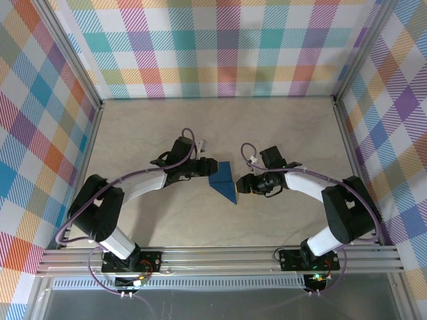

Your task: Fold a paper plane with a square sheet of paper (fold left side to right side)

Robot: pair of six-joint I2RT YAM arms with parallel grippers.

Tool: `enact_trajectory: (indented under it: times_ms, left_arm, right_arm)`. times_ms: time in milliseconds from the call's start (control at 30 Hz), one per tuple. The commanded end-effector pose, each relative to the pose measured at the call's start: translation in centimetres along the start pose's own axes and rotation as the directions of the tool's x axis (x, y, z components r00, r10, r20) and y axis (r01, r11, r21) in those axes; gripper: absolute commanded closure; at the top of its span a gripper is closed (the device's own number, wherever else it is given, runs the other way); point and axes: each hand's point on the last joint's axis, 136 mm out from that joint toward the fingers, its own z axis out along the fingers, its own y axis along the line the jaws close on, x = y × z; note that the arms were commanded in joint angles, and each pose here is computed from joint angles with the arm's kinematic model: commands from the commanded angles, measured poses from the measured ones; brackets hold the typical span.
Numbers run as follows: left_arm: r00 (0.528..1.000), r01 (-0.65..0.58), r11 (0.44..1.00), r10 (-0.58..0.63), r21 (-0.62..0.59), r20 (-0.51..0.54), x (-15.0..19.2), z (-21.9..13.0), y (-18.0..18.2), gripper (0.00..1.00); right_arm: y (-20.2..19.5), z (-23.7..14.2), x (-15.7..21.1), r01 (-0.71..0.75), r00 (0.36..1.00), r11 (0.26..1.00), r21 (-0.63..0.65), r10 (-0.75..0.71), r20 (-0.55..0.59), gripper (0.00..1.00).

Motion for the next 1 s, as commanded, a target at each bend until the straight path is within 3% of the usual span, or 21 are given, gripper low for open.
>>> enact_trajectory:
  times_ms: [0, 500, 967]
  left_arm:
    - [1.000, 0.003, 0.998, -0.003, -0.062, 0.012, 0.6, -0.9, 2.4, 0.58]
    - [0.982, 0.140, 0.990, -0.139, -0.002, -0.126, 2.9, 3.1, 4.5, 0.59]
    - [0.973, 0.179, 0.983, -0.172, 0.037, -0.156, 3.1, 4.8, 4.3, 0.67]
  right_arm:
    - [1.1, 0.7, -3.1, 0.095, 0.994, 0.994, -0.049, -0.092, 0.063, 0.45]
    - [-0.2, 2.2, -3.2, 0.071, 0.996, 0.997, -0.033, -0.069, 0.053, 0.44]
    - [-0.3, 2.0, -2.2, 0.052, 0.998, 0.998, -0.037, -0.051, 0.048, 0.44]
